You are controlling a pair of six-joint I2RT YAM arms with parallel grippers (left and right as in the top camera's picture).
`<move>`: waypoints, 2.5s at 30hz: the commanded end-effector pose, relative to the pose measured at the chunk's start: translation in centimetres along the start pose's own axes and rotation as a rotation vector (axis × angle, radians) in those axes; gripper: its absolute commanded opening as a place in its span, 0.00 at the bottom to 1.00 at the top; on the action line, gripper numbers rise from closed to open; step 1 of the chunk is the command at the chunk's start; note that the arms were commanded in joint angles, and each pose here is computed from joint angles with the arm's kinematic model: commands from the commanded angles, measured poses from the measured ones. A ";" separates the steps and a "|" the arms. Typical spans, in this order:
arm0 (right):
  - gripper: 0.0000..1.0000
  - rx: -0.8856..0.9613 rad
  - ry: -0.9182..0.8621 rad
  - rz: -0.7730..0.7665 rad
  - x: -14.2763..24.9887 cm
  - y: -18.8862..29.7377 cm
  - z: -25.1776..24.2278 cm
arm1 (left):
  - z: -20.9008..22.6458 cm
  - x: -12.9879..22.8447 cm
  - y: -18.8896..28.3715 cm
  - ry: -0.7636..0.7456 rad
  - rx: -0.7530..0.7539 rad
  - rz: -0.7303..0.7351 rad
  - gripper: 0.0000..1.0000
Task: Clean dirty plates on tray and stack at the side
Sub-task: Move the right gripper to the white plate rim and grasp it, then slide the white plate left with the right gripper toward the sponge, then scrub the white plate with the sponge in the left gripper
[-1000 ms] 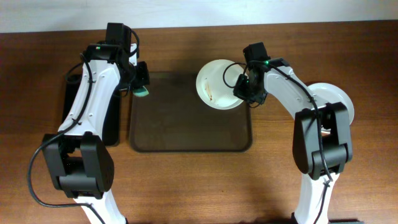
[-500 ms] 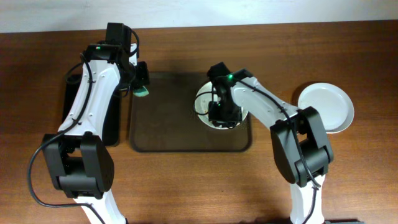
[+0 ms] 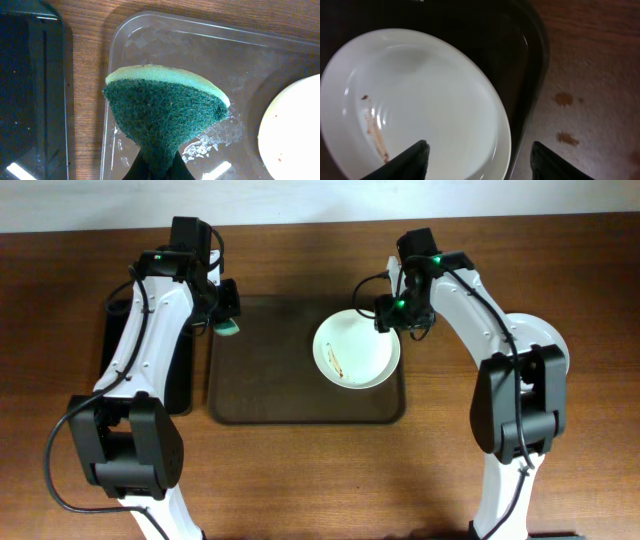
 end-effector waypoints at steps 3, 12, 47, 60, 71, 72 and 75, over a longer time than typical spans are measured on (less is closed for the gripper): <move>0.68 -0.006 0.086 0.035 0.0 -2.8 -0.3 | 0.0 0.2 -0.6 -0.020 0.004 0.018 0.01; 0.67 -0.021 0.108 0.053 0.1 -3.6 0.6 | 0.0 0.2 -0.6 -0.021 0.004 0.018 0.01; 0.05 0.003 -0.425 0.117 2.7 -8.2 6.4 | 0.2 0.6 -1.0 -0.019 -0.004 0.037 0.01; 0.23 -0.073 -0.257 -0.001 0.3 -7.5 5.9 | -0.5 1.2 -1.6 -0.038 -0.005 0.054 0.01; 0.04 -0.074 -0.274 0.010 0.4 -7.6 6.2 | -6.1 3.7 -5.5 -0.174 0.026 0.083 0.01; 0.04 -0.075 -0.269 0.007 0.4 -7.6 6.4 | -6.5 3.7 -6.0 -0.181 0.030 0.080 0.01; 0.04 -0.063 -0.255 0.002 0.3 -7.7 6.9 | -8.0 3.8 -8.6 -0.211 0.050 0.061 0.01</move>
Point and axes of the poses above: each gripper's point midway between its finger pads, its own y axis back along the fingers, its own z axis along the line the jaws close on, x = y × z, the point moved 8 cm from there along y, back along the fingers, and after that the axes turned 12 degrees about y, right-handed, at the moved point
